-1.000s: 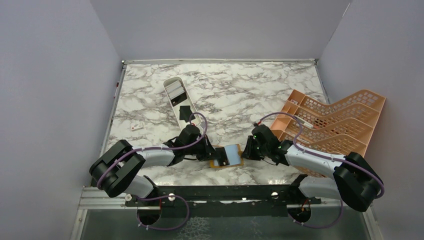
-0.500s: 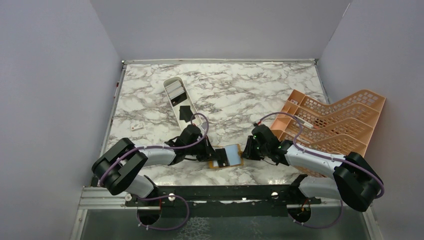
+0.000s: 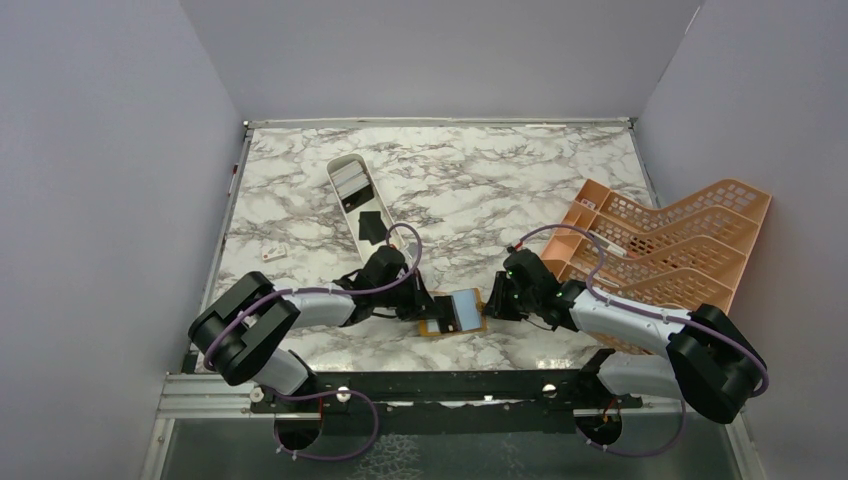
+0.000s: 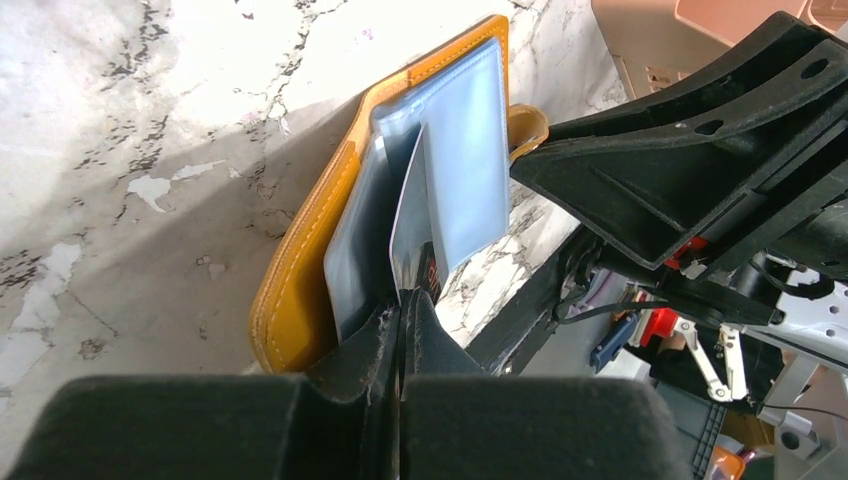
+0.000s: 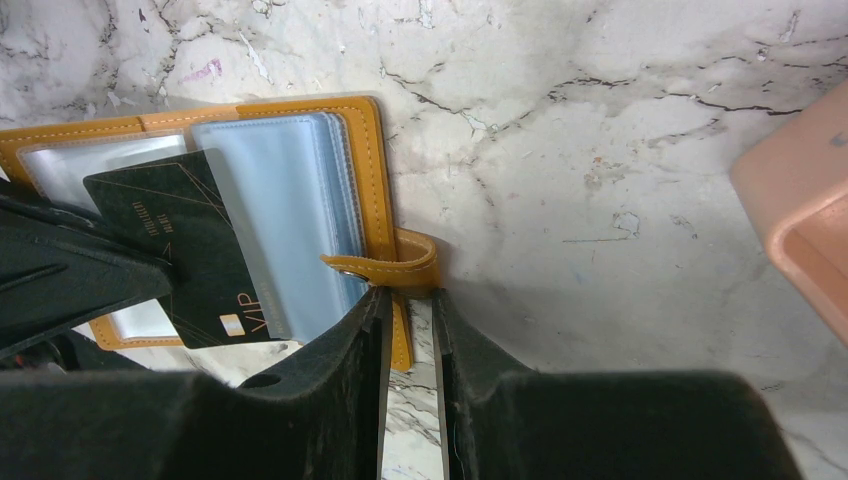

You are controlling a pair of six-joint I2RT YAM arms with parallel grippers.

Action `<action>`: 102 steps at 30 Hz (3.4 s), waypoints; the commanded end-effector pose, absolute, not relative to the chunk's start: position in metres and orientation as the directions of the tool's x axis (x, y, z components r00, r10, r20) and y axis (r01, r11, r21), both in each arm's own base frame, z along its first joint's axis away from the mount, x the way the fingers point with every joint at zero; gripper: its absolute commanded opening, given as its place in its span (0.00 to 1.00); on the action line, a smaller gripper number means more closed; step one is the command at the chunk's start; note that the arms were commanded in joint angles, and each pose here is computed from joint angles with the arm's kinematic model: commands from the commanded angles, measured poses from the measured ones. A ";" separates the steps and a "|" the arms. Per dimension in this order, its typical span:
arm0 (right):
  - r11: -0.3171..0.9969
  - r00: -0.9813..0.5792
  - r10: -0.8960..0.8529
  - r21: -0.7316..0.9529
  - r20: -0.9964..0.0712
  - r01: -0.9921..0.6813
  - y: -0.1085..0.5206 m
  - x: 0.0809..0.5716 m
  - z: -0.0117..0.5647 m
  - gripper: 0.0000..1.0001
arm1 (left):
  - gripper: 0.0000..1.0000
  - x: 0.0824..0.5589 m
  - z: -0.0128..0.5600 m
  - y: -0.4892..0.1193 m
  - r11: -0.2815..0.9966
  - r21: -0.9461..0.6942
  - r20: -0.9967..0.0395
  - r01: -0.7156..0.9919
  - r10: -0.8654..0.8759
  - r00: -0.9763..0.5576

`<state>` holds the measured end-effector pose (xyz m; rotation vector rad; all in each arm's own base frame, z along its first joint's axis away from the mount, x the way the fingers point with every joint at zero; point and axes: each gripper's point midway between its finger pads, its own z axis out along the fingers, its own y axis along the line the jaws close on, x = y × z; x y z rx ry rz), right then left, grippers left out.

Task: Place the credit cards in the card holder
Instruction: Insert the credit card into the card holder.

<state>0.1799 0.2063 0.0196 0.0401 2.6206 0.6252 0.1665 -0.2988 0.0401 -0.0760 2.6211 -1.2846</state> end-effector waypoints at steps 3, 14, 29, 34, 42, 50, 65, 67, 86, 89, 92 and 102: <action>0.910 -0.920 0.090 0.406 -0.382 -0.080 0.200 0.168 0.011 0.27 | 0.03 0.168 0.031 -0.296 0.661 -0.747 -0.201 0.073 -0.120 -0.972; 0.911 -0.916 0.093 0.404 -0.390 -0.080 0.198 0.168 0.014 0.27 | 0.27 0.181 0.037 -0.293 0.695 -0.710 -0.273 0.113 -0.123 -0.954; 0.902 -0.917 0.088 0.421 -0.388 -0.091 0.203 0.169 0.016 0.27 | 0.34 0.183 0.050 -0.303 0.674 -0.726 -0.294 0.140 -0.120 -0.948; 0.900 -0.920 0.087 0.425 -0.382 -0.092 0.205 0.169 0.014 0.27 | 0.34 0.181 0.055 -0.313 0.654 -0.741 -0.293 0.154 -0.108 -0.950; 0.899 -0.920 0.086 0.428 -0.382 -0.094 0.205 0.168 0.014 0.27 | 0.34 0.178 0.057 -0.326 0.637 -0.753 -0.290 0.167 -0.093 -0.953; 0.902 -0.919 0.086 0.422 -0.384 -0.092 0.204 0.169 0.014 0.27 | 0.07 0.178 0.040 -0.315 0.699 -0.699 -0.293 0.149 -0.090 -0.952; 0.898 -0.921 0.086 0.430 -0.380 -0.093 0.204 0.167 0.012 0.27 | 0.00 0.179 0.032 -0.313 0.663 -0.748 -0.244 0.034 -0.227 -0.943; 0.900 -0.921 0.086 0.427 -0.380 -0.092 0.204 0.167 0.013 0.27 | 0.05 0.178 0.034 -0.315 0.659 -0.751 -0.245 0.037 -0.226 -0.943; 0.894 -0.918 0.095 0.438 -0.386 -0.092 0.202 0.164 0.017 0.27 | 0.36 0.178 0.057 -0.324 0.663 -0.727 -0.358 0.176 -0.149 -0.922; 0.892 -0.920 0.093 0.441 -0.382 -0.093 0.203 0.164 0.017 0.27 | 0.35 0.177 0.053 -0.328 0.668 -0.723 -0.351 0.174 -0.138 -0.926; 0.891 -0.919 0.089 0.443 -0.383 -0.099 0.203 0.163 0.018 0.27 | 0.34 0.174 0.050 -0.332 0.674 -0.717 -0.348 0.177 -0.127 -0.929; 0.894 -0.921 0.092 0.439 -0.379 -0.091 0.201 0.162 0.015 0.27 | 0.34 0.171 0.045 -0.339 0.691 -0.694 -0.369 0.201 -0.101 -0.924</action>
